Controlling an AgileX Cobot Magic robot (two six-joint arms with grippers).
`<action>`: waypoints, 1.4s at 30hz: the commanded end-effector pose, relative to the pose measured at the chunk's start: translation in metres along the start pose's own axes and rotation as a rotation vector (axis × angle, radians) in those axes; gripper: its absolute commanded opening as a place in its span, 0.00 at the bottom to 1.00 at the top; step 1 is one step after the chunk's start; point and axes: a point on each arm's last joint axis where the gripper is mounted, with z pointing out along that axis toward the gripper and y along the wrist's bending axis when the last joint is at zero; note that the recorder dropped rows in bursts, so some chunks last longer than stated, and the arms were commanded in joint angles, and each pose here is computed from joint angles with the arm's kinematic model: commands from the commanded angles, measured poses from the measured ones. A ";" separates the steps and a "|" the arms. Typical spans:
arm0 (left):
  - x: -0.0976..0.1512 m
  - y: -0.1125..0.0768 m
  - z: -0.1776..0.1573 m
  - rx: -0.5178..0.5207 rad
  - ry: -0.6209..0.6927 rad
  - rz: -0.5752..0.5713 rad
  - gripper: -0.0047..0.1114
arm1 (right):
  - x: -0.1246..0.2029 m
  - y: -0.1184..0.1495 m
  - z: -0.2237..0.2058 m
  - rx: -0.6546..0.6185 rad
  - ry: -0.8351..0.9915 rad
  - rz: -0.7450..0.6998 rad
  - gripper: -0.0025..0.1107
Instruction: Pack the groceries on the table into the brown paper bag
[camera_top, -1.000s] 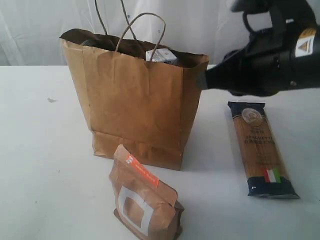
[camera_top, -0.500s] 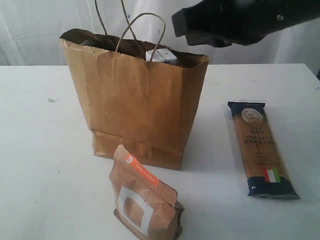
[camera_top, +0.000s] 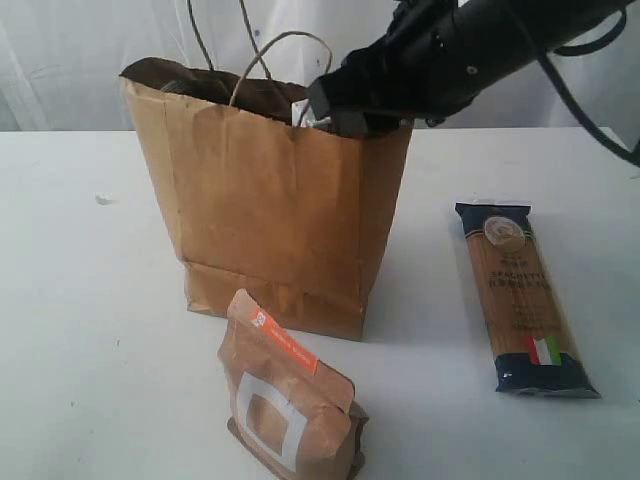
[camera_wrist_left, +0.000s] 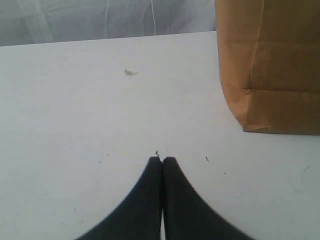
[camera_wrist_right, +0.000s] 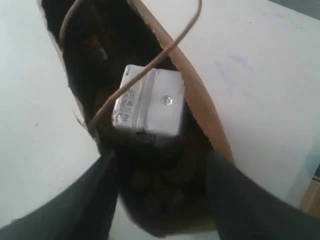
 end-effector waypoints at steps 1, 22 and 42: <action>0.001 0.000 0.000 -0.002 -0.006 -0.001 0.04 | -0.010 0.002 -0.037 0.005 -0.138 -0.029 0.48; 0.001 0.000 0.000 -0.002 -0.006 -0.001 0.04 | 0.055 0.036 -0.099 -0.368 0.163 -0.220 0.63; 0.001 0.000 0.000 -0.002 -0.006 -0.001 0.04 | 0.086 0.079 0.037 -0.376 0.424 -0.385 0.63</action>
